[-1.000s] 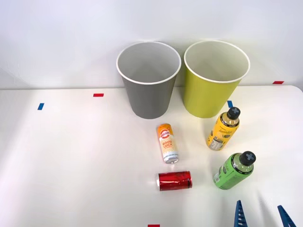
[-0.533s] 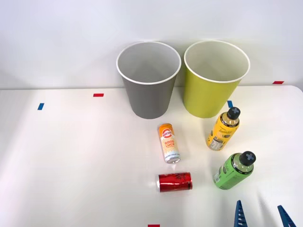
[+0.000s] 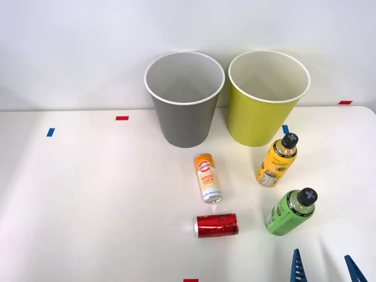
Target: Put cans in the gray bin, plastic bottles in the light green bin
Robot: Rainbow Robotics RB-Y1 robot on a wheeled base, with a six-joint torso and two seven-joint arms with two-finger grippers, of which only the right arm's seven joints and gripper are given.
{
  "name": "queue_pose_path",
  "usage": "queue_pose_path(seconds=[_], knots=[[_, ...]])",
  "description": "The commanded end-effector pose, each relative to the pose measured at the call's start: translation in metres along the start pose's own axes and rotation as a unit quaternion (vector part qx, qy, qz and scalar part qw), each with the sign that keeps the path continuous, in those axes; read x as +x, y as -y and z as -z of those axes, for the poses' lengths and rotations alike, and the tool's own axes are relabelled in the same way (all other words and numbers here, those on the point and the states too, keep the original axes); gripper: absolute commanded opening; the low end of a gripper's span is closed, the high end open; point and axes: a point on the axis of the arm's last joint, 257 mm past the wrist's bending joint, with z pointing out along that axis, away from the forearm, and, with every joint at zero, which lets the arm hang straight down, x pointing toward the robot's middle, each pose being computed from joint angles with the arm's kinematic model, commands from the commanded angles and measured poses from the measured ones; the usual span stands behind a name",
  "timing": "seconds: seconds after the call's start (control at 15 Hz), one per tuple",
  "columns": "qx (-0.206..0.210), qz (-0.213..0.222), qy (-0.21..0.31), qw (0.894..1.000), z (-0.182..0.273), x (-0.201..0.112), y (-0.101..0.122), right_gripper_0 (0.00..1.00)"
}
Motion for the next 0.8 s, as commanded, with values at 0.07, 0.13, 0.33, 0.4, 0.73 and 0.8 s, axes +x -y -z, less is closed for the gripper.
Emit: queue_pose_path(seconds=[0.07, 0.13, 0.33, 0.4, 0.73, 0.8], knots=[[0.000, 0.000, 0.000, 1.000, 0.000, 0.000, 0.000, 1.00], [0.000, 0.000, 0.000, 1.000, 0.000, 0.000, 0.000, 1.00], [0.000, 0.001, -0.020, 1.000, 0.002, 0.018, 0.003, 1.00], [-0.007, 0.005, -0.019, 1.000, 0.001, 0.020, 0.000, 1.00], [-0.063, 0.035, 0.007, 0.997, -0.008, 0.004, -0.011, 1.00], [-0.081, 0.034, 0.015, 0.996, -0.014, 0.000, -0.017, 1.00]])
